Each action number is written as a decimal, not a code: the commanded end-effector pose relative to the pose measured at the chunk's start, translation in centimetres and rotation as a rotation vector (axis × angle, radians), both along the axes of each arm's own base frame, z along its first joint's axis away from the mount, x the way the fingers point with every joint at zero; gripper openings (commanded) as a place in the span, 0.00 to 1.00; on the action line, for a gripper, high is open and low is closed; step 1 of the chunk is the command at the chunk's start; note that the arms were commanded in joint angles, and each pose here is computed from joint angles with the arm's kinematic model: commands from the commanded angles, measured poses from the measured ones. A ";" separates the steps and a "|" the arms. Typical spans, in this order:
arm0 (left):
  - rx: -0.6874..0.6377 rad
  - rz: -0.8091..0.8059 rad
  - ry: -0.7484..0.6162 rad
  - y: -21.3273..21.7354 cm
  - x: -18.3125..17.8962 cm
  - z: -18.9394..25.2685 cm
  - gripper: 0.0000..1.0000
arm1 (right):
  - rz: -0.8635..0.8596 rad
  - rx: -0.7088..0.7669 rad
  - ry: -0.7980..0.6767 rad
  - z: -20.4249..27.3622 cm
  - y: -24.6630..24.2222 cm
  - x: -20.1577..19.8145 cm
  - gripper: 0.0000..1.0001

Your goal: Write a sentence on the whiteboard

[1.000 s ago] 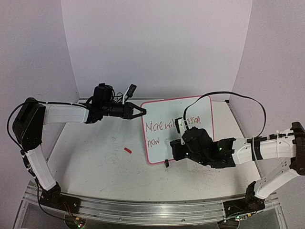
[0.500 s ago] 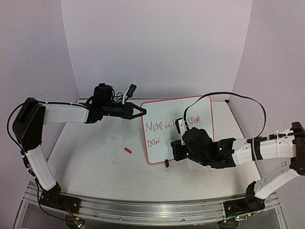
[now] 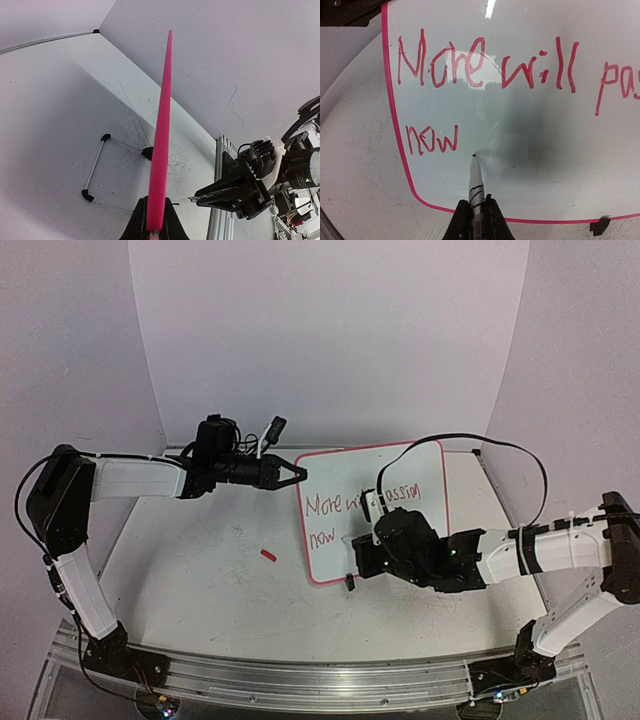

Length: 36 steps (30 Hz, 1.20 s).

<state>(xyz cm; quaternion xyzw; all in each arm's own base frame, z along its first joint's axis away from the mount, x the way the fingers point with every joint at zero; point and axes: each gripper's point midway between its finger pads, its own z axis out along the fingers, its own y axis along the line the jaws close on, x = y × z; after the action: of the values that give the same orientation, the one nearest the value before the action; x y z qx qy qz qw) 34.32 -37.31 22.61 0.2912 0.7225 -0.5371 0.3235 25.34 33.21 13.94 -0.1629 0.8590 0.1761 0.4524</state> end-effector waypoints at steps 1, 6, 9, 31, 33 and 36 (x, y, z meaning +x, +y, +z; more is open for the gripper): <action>0.005 -0.006 -0.022 -0.4 -0.5 1.5 0.00 | 0.007 0.064 -0.046 2.4 1.7 1.0 0.00; 0.004 -0.007 -0.023 -0.4 -0.6 1.6 0.00 | -0.002 0.050 -0.042 1.8 1.8 1.2 0.00; 0.003 -0.008 -0.024 -0.4 -0.6 1.7 0.00 | -0.021 0.035 -0.043 1.2 1.7 1.5 0.00; 0.065 0.125 -0.116 1.2 1.6 3.3 0.50 | 0.001 0.221 -0.122 10.8 -4.0 -2.1 0.00; 0.053 0.190 -0.121 2.3 2.8 4.7 0.60 | -0.002 0.231 -0.144 11.8 -4.5 -2.1 0.00; 0.050 0.313 -0.087 4.2 4.3 6.5 0.68 | -0.020 0.240 -0.181 13.0 -5.3 -2.0 0.00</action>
<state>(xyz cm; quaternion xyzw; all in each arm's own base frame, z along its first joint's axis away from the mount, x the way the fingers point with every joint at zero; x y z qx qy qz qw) 36.00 -35.84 21.51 0.2583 0.7707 -0.4750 0.3372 23.07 29.44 25.88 -0.1219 0.7971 0.2764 0.5229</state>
